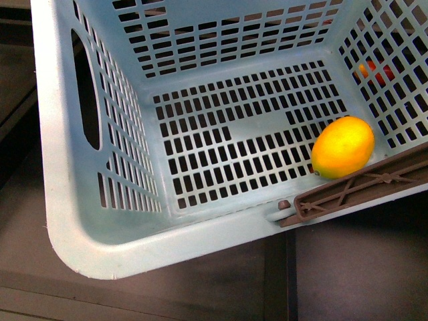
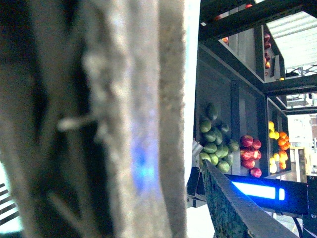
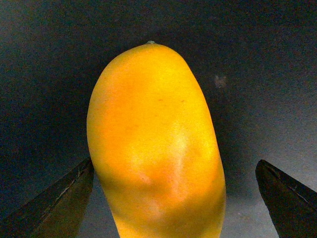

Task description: Pick lemon and mango into basket

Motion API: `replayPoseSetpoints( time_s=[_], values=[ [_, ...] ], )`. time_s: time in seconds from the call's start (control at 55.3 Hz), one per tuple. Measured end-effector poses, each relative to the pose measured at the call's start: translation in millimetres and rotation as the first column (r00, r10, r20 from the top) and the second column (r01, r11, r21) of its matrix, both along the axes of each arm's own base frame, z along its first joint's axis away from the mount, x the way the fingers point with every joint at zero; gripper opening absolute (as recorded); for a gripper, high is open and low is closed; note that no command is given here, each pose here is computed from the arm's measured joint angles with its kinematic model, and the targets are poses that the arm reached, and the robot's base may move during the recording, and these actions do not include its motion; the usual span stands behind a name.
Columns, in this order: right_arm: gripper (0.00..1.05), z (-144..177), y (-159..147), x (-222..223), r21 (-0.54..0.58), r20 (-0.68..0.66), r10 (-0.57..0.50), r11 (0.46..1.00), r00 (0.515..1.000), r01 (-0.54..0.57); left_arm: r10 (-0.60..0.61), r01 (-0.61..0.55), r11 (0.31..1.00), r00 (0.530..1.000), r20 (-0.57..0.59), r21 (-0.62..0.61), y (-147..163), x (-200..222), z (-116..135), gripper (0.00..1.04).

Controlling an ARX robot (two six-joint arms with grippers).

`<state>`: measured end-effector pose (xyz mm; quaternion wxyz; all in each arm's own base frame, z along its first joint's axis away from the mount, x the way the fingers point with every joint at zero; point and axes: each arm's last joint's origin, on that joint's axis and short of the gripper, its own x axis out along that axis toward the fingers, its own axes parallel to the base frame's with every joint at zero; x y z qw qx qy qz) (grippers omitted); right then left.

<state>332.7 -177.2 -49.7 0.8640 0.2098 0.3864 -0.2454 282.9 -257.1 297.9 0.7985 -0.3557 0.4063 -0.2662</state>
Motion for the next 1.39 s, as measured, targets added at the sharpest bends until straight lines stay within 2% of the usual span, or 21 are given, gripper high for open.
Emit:
replayPoseSetpoints(
  time_s=[0.127, 0.199, 0.325, 0.452, 0.633, 0.813, 0.922, 1.066, 1.175, 1.392],
  values=[
    [0.82, -3, 2, 0, 0.005, -0.005, 0.006, 1.0, 1.0, -0.006, 0.0, 0.0, 1.0, 1.0, 0.0, 0.0, 0, 0, 0, 0.28],
    [0.71, -4, 3, 0, 0.009, -0.006, 0.011, 1.0, 1.0, -0.011, 0.0, 0.0, 1.0, 1.0, 0.0, 0.0, 0, 0, 0, 0.28],
    [0.59, -5, 3, -5, 0.007, -0.014, 0.015, 1.0, 1.0, -0.015, 0.001, -0.001, 1.0, 1.0, 0.001, 0.0, 0, 0, 0, 0.28],
    [0.57, 5, 6, -21, 0.013, -0.027, 0.068, 0.998, 0.997, -0.068, 0.002, -0.002, 1.0, 1.0, 0.001, 0.001, 0, 0, 0, 0.28],
    [0.57, 53, 9, -46, 0.009, 0.054, 0.2, 0.98, 0.978, -0.2, 0.001, -0.001, 1.0, 1.0, 0.001, 0.0, 0, 0, 0, 0.28],
    [0.57, 112, 12, -77, -0.018, 0.185, 0.366, 0.929, 0.912, -0.369, 0.0, 0.0, 1.0, 1.0, 0.0, 0.0, 0, 0, 0, 0.28],
    [0.57, 141, 14, -95, -0.028, 0.255, 0.426, 0.901, 0.868, -0.433, 0.001, -0.001, 1.0, 1.0, 0.0, 0.0, 0, 0, 0, 0.28],
    [0.57, 204, 25, -123, -0.101, 0.406, 0.509, 0.85, 0.759, -0.516, 0.001, -0.001, 1.0, 1.0, 0.001, 0.0, 0, 0, 0, 0.28],
    [0.57, 243, 40, -138, -0.178, 0.492, 0.555, 0.818, 0.671, -0.547, 0.001, -0.001, 1.0, 1.0, 0.0, 0.0, 0, 0, 0, 0.28],
    [0.57, 278, 79, -140, -0.238, 0.559, 0.574, 0.802, 0.598, -0.548, 0.002, -0.002, 1.0, 1.0, 0.001, 0.001, 0, 0, 0, 0.28]
  ],
)
